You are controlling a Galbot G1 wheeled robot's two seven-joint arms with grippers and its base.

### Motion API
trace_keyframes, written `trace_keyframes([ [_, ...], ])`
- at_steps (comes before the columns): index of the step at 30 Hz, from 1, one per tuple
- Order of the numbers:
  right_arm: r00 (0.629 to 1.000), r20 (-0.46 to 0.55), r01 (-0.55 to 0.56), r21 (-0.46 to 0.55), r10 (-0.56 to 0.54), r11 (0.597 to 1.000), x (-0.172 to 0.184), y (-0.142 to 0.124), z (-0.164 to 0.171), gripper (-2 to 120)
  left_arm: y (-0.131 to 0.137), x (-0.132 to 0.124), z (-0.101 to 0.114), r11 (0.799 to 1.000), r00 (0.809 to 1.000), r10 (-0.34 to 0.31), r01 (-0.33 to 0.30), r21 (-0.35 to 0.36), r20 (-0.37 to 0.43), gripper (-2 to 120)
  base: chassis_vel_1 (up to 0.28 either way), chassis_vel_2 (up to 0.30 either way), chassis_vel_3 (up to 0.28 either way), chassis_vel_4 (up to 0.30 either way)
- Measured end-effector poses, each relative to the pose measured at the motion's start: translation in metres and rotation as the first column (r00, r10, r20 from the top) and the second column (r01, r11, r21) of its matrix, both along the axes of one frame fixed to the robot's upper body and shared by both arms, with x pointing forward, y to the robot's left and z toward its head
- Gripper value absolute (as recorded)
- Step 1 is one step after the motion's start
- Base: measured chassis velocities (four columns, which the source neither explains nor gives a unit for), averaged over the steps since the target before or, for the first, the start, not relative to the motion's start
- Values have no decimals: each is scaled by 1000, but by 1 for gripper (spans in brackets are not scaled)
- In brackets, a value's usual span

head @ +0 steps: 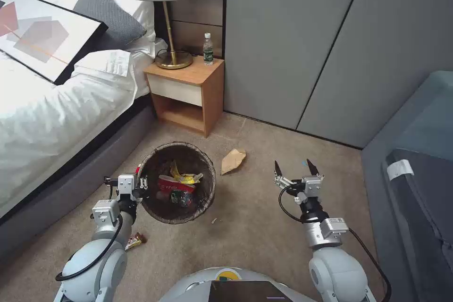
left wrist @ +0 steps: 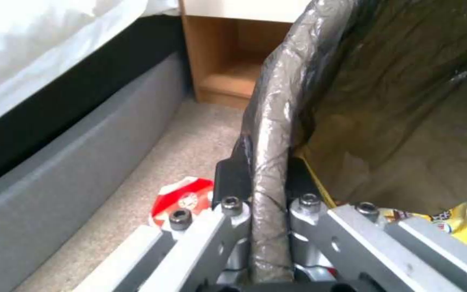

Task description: Pick up the trash bin, then pick up the garbage from the floor and place it into the trash bin.

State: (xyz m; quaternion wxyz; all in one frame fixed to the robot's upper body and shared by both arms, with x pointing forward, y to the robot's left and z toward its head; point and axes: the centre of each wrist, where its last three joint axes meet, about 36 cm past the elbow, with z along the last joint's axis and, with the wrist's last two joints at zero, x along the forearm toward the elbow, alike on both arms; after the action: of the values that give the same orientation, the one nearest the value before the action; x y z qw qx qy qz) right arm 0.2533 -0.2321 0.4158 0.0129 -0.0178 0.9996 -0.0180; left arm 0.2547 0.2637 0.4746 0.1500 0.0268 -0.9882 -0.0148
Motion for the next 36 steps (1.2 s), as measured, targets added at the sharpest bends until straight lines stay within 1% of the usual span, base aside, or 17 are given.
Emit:
trace_keyframes([
  [22, 1000, -23, 12, -7, -12, 1000, 1, -4, -1, 100, 2, 1, -1, 1000, 1000, 0, 0, 10, 4, 0, 0, 0, 0, 0],
  [36, 1000, -24, 12, -6, -12, 1000, 1, -4, -2, 100, 2, 1, -2, 1000, 1000, 2, -2, 9, 6, 0, -83, 97, 83, -90],
])
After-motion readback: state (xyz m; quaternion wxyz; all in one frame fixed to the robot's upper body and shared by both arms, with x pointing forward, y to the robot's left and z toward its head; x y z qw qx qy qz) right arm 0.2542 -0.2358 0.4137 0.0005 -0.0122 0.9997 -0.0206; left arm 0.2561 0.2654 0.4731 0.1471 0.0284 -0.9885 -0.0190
